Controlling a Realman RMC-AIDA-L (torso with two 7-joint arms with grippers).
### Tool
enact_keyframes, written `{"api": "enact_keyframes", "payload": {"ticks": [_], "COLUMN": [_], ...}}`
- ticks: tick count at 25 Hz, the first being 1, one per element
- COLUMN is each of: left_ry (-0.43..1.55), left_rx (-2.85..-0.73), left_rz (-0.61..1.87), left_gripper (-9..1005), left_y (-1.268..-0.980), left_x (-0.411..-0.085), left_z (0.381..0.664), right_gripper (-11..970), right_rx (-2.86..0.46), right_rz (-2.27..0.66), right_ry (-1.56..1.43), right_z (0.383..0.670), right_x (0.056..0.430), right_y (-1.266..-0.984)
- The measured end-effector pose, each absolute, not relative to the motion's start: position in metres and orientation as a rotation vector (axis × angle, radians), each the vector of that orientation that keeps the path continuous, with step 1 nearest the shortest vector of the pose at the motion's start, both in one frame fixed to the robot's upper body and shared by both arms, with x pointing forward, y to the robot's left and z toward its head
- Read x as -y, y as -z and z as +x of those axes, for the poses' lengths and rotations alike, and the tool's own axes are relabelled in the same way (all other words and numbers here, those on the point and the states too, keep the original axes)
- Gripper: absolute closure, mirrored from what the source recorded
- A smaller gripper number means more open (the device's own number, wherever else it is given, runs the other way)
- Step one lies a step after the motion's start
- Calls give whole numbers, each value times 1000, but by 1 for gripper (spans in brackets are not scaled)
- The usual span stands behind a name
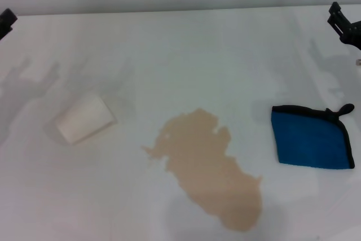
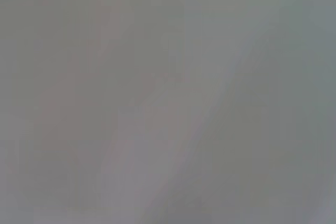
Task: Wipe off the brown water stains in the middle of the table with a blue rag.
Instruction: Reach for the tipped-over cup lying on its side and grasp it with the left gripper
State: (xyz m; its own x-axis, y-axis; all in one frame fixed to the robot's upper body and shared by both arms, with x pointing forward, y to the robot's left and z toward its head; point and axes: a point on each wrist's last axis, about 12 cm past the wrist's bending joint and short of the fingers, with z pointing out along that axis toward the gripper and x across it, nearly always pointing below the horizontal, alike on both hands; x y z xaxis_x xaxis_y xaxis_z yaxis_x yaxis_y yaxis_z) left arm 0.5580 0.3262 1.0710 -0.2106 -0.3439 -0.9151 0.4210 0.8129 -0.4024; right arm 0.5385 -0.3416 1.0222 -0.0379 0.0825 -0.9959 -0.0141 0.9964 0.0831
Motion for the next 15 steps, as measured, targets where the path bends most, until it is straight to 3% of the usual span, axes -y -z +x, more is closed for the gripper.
{"api": "enact_keyframes", "payload": {"ticks": [1,8,15], "left_ry": [793,904,741], "left_rx": [-1714,-1970,-2196], "left_rz": [60,318,803], "left_gripper": [150,150,150], "left_y": [-1083,-1126,-1170], "left_x": [-333,-344,-327], "left_z": [566,579,596], "right_gripper": [91,92,92], "right_rx": [-1609,-1629,-1634], "right_rz": [53,54,52], "right_ry": [-81,-85,-89], "right_z": [539,543,546], "right_x": [340,337,335], "right_y": [-1022,-1021,-1021]}}
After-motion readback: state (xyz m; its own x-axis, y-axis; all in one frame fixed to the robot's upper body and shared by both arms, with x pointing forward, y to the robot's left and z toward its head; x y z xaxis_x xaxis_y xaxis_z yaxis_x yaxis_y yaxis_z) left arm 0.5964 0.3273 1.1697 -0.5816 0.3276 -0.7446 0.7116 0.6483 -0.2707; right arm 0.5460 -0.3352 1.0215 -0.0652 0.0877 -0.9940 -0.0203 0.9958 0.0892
